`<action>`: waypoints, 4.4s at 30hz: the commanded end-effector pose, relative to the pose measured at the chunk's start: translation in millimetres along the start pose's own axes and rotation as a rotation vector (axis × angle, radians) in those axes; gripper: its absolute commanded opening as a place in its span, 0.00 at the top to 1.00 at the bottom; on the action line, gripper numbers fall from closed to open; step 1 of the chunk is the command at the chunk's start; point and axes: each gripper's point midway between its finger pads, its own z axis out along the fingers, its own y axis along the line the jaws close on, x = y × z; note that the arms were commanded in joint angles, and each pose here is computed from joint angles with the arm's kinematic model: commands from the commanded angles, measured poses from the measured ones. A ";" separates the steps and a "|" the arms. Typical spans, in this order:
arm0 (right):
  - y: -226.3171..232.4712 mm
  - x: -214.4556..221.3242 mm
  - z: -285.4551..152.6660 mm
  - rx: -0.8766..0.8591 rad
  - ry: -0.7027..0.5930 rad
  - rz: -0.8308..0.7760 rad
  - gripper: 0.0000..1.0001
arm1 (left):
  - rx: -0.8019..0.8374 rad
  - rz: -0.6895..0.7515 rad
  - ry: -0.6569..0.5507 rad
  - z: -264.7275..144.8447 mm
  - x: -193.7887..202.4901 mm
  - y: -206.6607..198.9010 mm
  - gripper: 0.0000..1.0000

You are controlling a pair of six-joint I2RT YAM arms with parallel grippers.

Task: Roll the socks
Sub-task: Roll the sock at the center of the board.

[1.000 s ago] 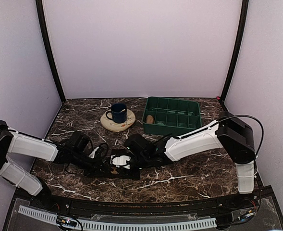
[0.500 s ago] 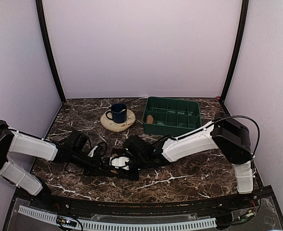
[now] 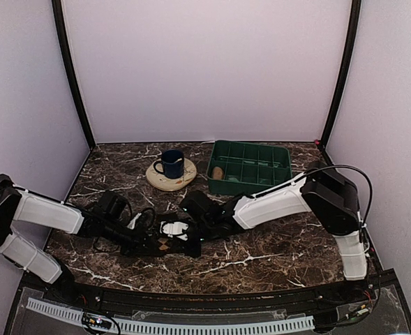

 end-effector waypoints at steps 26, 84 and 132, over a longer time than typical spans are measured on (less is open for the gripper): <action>-5.3 -8.5 -0.1 -0.342 0.089 0.453 1.00 | -0.094 0.214 -0.477 -70.2 -31.3 -1.1 0.72; -5.0 3.5 -8.0 -0.498 0.165 0.775 1.00 | -0.679 1.135 -0.375 6.5 -1.8 -30.6 0.66; 2.9 13.4 -29.5 -0.557 0.165 0.797 1.00 | -0.795 1.136 -0.085 50.4 10.6 2.6 0.72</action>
